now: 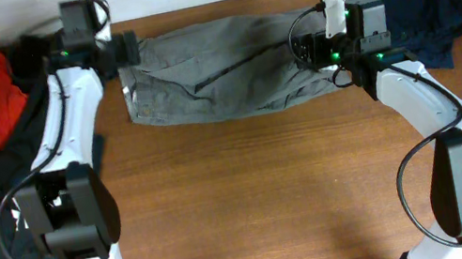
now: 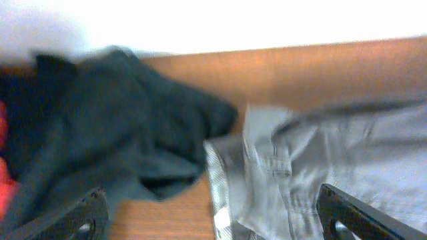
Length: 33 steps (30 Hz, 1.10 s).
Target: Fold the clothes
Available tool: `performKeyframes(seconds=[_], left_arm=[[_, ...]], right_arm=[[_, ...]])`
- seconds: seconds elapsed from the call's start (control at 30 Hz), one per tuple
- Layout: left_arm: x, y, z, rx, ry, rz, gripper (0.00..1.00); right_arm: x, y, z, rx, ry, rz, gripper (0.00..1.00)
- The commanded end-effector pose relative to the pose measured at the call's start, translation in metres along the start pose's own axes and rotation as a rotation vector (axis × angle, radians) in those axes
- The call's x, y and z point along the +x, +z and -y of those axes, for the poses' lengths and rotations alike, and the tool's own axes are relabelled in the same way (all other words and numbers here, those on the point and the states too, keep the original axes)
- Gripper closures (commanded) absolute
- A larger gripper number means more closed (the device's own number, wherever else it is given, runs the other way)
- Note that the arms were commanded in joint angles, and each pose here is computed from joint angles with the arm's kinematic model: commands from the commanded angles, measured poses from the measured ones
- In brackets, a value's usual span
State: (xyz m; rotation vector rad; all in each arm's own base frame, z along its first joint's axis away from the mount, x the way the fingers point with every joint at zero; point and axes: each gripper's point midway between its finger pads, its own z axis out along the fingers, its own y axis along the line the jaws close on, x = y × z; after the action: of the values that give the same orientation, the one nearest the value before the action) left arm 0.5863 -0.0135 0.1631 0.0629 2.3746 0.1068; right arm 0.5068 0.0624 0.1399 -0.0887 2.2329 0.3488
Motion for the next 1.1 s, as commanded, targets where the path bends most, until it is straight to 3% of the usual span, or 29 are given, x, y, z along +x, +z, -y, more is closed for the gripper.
performKeyframes(seconds=[0.0,0.2,0.53,0.7,1.07], left_arm=[[-0.033,-0.036,-0.005,0.052,-0.033,0.077,0.01],[-0.012,-0.029,0.066,0.313,0.034,0.012,0.01],[0.027,0.021,0.166,0.417,0.157,-0.035,0.01],[0.047,0.047,0.173,0.417,0.092,-0.086,0.01],[0.071,0.09,0.166,0.339,0.094,-0.105,0.01]], right_arm=[[-0.024,-0.012,-0.005,-0.017,-0.015,0.065,0.02],[-0.031,0.003,-0.03,-0.062,-0.124,0.119,0.01],[-0.016,0.062,-0.086,-0.172,-0.204,0.211,0.01],[-0.008,0.087,-0.093,-0.195,-0.206,0.25,0.01],[0.034,0.158,-0.072,-0.15,-0.157,0.16,0.01]])
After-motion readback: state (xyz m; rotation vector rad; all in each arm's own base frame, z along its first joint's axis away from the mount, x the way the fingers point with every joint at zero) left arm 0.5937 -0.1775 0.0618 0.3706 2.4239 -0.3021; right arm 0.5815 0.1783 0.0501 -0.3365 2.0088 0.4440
